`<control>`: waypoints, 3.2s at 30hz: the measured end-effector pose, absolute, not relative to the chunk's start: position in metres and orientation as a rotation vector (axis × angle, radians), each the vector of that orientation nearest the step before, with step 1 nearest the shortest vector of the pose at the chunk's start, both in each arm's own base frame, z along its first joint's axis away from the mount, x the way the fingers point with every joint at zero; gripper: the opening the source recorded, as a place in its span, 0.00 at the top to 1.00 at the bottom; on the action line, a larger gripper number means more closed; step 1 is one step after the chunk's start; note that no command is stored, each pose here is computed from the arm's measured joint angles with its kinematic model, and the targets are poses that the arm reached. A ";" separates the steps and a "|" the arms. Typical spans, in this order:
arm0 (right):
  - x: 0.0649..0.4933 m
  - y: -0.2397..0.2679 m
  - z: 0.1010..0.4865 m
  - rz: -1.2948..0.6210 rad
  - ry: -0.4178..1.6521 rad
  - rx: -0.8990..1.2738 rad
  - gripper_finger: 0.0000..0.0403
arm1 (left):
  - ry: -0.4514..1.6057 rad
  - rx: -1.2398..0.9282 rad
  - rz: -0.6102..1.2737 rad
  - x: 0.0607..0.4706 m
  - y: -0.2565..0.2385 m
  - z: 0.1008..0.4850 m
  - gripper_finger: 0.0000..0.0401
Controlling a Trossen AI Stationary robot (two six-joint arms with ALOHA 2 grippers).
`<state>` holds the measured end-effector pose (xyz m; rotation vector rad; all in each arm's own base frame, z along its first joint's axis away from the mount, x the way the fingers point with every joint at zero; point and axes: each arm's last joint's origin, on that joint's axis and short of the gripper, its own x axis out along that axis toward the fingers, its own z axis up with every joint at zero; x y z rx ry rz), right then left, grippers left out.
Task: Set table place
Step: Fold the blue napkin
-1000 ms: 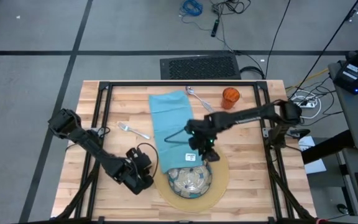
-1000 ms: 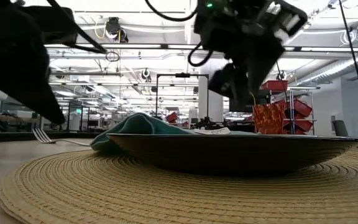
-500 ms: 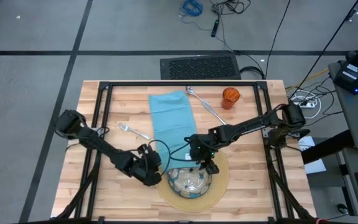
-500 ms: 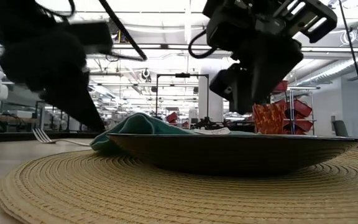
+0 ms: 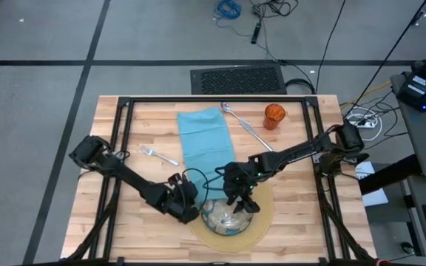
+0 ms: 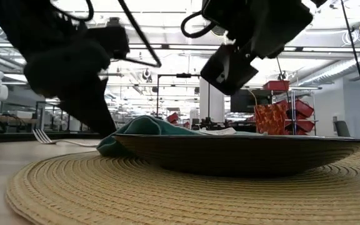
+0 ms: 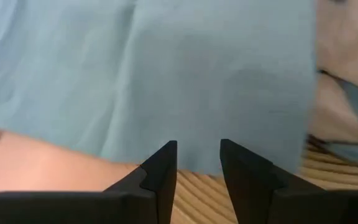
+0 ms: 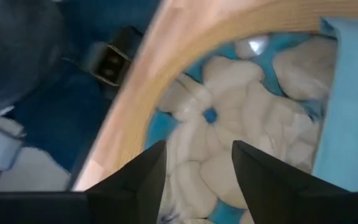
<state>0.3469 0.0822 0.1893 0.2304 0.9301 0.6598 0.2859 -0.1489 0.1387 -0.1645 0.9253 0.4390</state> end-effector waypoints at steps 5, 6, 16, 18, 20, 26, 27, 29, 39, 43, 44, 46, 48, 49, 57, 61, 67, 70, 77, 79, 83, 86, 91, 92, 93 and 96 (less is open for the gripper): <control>0.340 0.106 0.183 0.621 0.991 0.205 0.55 | 0.927 -0.154 0.410 0.287 -0.168 0.158 0.73; 0.339 0.111 0.184 0.632 0.984 0.206 0.55 | 0.928 -0.153 0.410 0.287 -0.171 0.161 0.73; 0.331 0.137 0.182 0.461 0.996 0.144 0.55 | 0.926 -0.229 0.445 0.283 -0.192 0.173 0.73; 0.329 0.138 0.181 0.408 0.999 0.112 0.55 | 0.938 -0.200 0.427 0.286 -0.199 0.168 0.73; 0.329 0.139 0.181 0.374 0.995 0.087 0.55 | 0.964 -0.189 0.408 0.290 -0.206 0.160 0.73; 0.329 0.137 0.181 0.365 0.988 0.066 0.55 | 0.967 -0.132 0.415 0.297 -0.216 0.150 0.73; 0.330 0.137 0.181 0.367 0.982 0.062 0.55 | 0.954 -0.113 0.429 0.296 -0.216 0.150 0.73; 0.332 0.136 0.182 0.371 0.965 0.060 0.55 | 0.927 -0.089 0.452 0.296 -0.215 0.151 0.73; 0.333 0.137 0.183 0.383 0.949 0.056 0.55 | 0.970 -0.040 0.497 0.309 -0.207 0.122 0.73; 0.333 0.137 0.183 0.388 0.942 0.048 0.55 | 0.947 -0.009 0.526 0.309 -0.204 0.123 0.73; 0.333 0.137 0.183 0.391 0.938 0.046 0.55 | 0.944 -0.006 0.532 0.310 -0.203 0.123 0.73; 0.333 0.137 0.184 0.394 0.934 0.042 0.55 | 0.941 0.002 0.543 0.312 -0.200 0.122 0.73; 0.334 0.137 0.184 0.396 0.927 0.040 0.55 | 0.941 0.015 0.560 0.312 -0.197 0.121 0.73; 0.334 0.138 0.184 0.398 0.922 0.040 0.55 | 0.940 0.024 0.572 0.312 -0.195 0.121 0.73; 0.336 0.139 0.186 0.414 0.893 0.031 0.55 | 0.979 0.103 0.600 0.310 -0.187 0.121 0.78; 0.336 0.139 0.186 0.418 0.891 0.024 0.55 | 0.986 0.143 0.576 0.310 -0.188 0.121 0.97; 0.335 0.139 0.186 0.417 0.897 0.024 0.55 | 0.985 0.159 0.574 0.309 -0.189 0.121 1.00; 0.334 0.139 0.185 0.413 0.912 0.027 0.55 | 0.994 0.176 0.570 0.306 -0.192 0.122 1.00; 0.329 0.138 0.181 0.346 0.967 -0.011 0.55 | 1.003 0.211 0.559 0.304 -0.202 0.133 1.00; 0.328 0.136 0.180 0.326 0.978 -0.022 0.55 | 1.004 0.216 0.559 0.305 -0.203 0.137 1.00; 0.329 0.135 0.180 0.291 0.970 -0.067 0.55 | 1.010 0.222 0.561 0.305 -0.204 0.140 1.00; 0.328 0.133 0.179 0.258 0.976 -0.108 0.55 | 1.016 0.224 0.554 0.304 -0.205 0.139 1.00; 0.324 0.131 0.176 0.218 1.020 -0.144 0.55 | 1.021 0.223 0.540 0.301 -0.209 0.140 1.00; 0.323 0.130 0.175 0.208 1.029 -0.153 0.55 | 1.021 0.223 0.538 0.301 -0.209 0.140 1.00; 0.322 0.130 0.175 0.191 1.039 -0.167 0.55 | 1.020 0.223 0.536 0.300 -0.210 0.140 1.00; 0.319 0.130 0.173 0.138 1.057 -0.215 0.55 | 1.021 0.224 0.534 0.300 -0.210 0.140 1.00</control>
